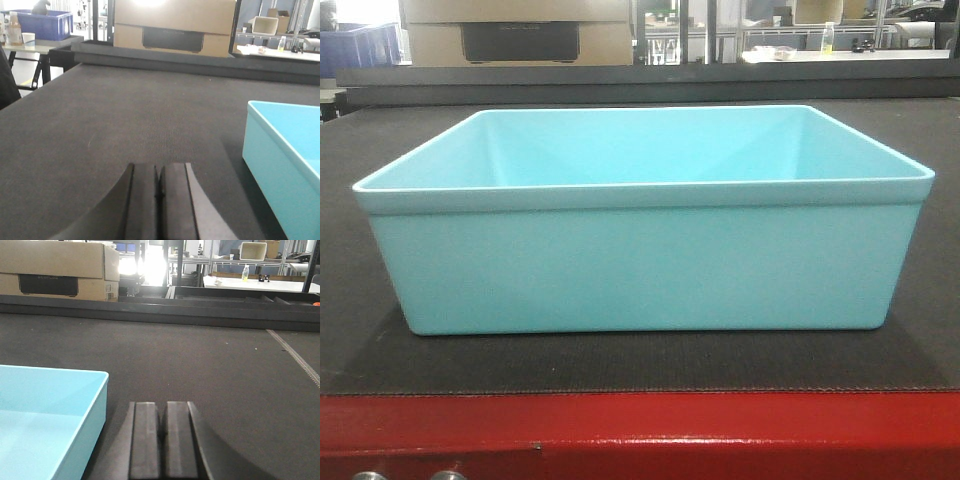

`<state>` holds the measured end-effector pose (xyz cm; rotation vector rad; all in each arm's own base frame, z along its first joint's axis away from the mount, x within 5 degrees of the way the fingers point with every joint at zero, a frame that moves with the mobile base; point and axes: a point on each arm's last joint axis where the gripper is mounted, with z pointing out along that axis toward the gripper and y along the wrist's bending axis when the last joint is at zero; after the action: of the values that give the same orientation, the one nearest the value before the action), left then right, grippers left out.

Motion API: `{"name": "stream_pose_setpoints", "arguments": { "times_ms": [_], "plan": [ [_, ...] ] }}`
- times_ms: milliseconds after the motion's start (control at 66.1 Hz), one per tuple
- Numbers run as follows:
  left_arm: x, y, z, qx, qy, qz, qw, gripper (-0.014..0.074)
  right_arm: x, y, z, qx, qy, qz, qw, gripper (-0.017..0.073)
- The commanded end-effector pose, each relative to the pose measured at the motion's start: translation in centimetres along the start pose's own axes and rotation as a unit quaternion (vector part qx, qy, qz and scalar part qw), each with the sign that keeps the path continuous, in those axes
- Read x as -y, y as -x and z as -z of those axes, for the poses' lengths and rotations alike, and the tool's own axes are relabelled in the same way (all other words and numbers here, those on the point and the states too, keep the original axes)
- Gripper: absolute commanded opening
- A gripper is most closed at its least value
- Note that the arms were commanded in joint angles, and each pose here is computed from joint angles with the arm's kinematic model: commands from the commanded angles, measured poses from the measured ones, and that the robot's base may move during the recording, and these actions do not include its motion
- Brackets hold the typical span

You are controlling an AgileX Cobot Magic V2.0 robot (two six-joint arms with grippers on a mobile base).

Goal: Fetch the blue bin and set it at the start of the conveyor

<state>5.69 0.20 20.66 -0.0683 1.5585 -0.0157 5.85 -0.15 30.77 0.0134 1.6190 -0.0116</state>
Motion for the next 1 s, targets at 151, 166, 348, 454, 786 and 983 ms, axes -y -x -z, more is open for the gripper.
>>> {"name": "stream_pose_setpoints", "arguments": {
  "times_ms": [151,166,348,454,786,983],
  "plan": [
    [0.0,0.6,0.1,0.035,-0.001,-0.001,0.999,-0.0111,0.1,0.2,0.1,0.013,-0.005,0.008,1.0,-0.0162],
    [0.0,0.6,0.1,0.035,-0.001,-0.001,0.999,-0.0111,0.1,0.2,0.1,0.013,-0.005,0.008,1.0,-0.0162],
    [0.0,0.6,0.1,0.035,-0.001,-0.001,0.999,-0.0111,0.1,0.2,0.1,0.013,-0.005,0.008,1.0,-0.0162],
    [0.0,0.6,0.1,0.035,-0.001,-0.001,0.999,-0.0111,0.1,0.2,0.1,0.013,-0.005,0.008,1.0,-0.0162],
    [0.0,0.6,0.1,0.035,-0.001,-0.001,0.999,-0.0111,0.1,0.2,0.0,0.03,-0.006,0.02,0.999,-0.0162],
    [0.0,0.6,0.1,0.035,-0.001,-0.001,0.999,-0.0111,0.2,-2.2,-0.4,0.028,-0.024,0.011,0.999,-0.0162]
  ]
}}
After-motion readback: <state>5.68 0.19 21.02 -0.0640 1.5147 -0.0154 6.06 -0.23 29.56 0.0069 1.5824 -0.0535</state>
